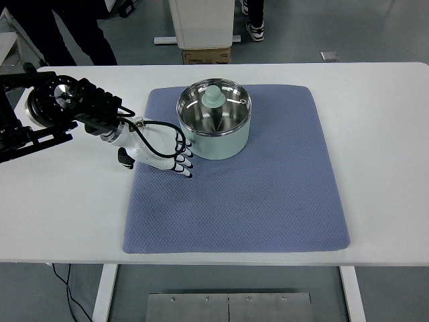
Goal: Rotate green pot handle
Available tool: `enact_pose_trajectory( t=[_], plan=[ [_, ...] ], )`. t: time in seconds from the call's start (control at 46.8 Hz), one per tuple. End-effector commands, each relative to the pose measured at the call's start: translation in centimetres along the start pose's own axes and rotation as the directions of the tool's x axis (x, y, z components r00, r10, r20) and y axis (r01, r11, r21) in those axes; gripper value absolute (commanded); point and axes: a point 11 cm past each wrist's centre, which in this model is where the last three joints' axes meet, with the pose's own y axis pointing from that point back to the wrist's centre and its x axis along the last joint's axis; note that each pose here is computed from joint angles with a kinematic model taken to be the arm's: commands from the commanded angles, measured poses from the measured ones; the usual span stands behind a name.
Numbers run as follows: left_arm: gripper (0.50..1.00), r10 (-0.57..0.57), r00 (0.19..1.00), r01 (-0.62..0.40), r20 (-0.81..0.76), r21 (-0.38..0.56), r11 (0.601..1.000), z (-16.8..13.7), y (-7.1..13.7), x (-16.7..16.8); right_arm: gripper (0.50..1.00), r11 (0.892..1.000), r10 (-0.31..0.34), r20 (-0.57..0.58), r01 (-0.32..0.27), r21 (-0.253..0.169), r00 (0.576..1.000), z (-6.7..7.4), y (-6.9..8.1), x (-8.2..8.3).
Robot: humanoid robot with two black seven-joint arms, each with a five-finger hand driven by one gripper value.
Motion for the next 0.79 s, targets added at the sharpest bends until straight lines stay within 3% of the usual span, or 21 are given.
enact_pose_trajectory(
  t=[0.0,0.385,0.769],
  plan=[
    [1.0,-0.003,1.0,0.004,-0.005,0.008,1.0,-0.2,0.3,-0.3,1.0,1.0,0.0,0.0,0.0,0.0,1.0,0.0,0.0,0.0],
    [1.0,-0.045,0.999,0.046,-0.024,0.023,0.999,-0.1,1.7,-3.1,1.0,1.0,0.0,0.0,0.0,0.0,1.0,0.0,0.0,0.0],
    [1.0,-0.076,0.996,0.081,-0.055,0.095,0.992,-2.0,2.8,-5.2,1.0,1.0,0.0,0.0,0.0,0.0,1.0,0.0,0.0,0.0]
  ],
)
